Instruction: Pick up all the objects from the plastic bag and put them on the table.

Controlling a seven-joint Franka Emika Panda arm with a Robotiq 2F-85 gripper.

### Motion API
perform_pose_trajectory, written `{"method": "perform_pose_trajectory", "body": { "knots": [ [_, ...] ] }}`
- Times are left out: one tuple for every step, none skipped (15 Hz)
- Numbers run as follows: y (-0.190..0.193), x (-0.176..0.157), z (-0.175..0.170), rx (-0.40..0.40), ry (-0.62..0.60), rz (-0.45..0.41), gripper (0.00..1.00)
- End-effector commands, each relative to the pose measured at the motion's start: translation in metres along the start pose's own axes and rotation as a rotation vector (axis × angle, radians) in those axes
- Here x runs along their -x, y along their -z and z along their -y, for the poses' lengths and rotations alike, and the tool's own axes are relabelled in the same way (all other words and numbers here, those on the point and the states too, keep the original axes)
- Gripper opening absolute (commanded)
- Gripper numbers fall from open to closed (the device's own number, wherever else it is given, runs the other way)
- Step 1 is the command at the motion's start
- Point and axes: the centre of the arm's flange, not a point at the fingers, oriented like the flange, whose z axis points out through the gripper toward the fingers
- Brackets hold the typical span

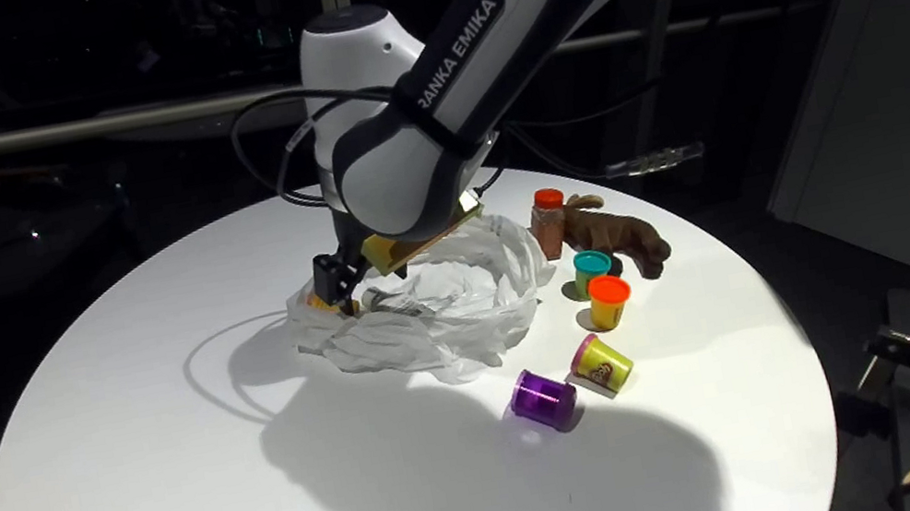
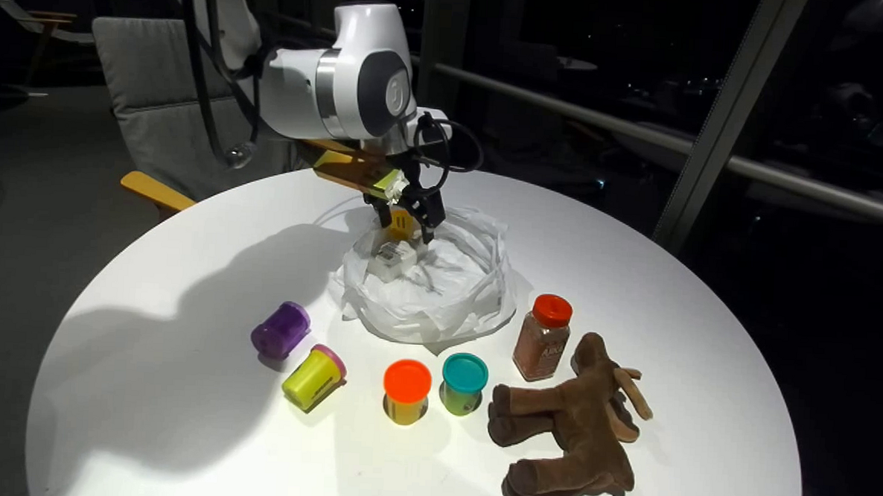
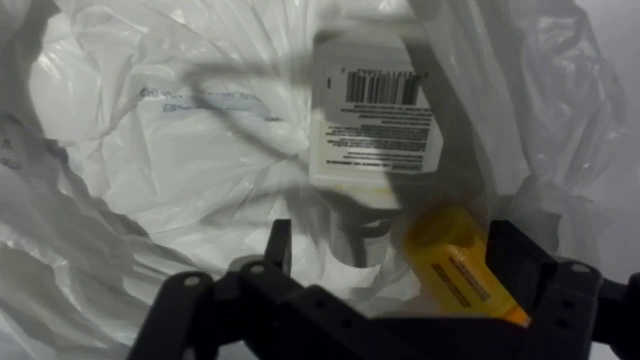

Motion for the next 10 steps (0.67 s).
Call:
{"method": "perform_pose_trajectory", "body": {
  "knots": [
    [0.005,-0.028,-0.014,0.013,-0.027,-0.032,1.00],
    [0.009,-0.029,-0.020,0.007,-0.031,-0.036,1.00],
    [0.011,-0.031,-0.024,0.007,-0.037,-0.039,1.00],
    [0.010,-0.032,-0.028,0.006,-0.041,-0.039,1.00],
    [0.009,-0.032,-0.031,0.001,-0.041,-0.034,1.00],
    [0.008,-0.031,-0.033,0.002,-0.043,-0.029,1.00],
    [0.005,-0.031,-0.036,-0.001,-0.041,-0.020,1.00],
    [0.001,-0.030,-0.037,-0.003,-0.036,-0.007,1.00],
    [-0.002,-0.029,-0.037,-0.009,-0.032,0.007,1.00],
    [-0.005,-0.027,-0.037,-0.012,-0.024,0.024,1.00]
  ]
}}
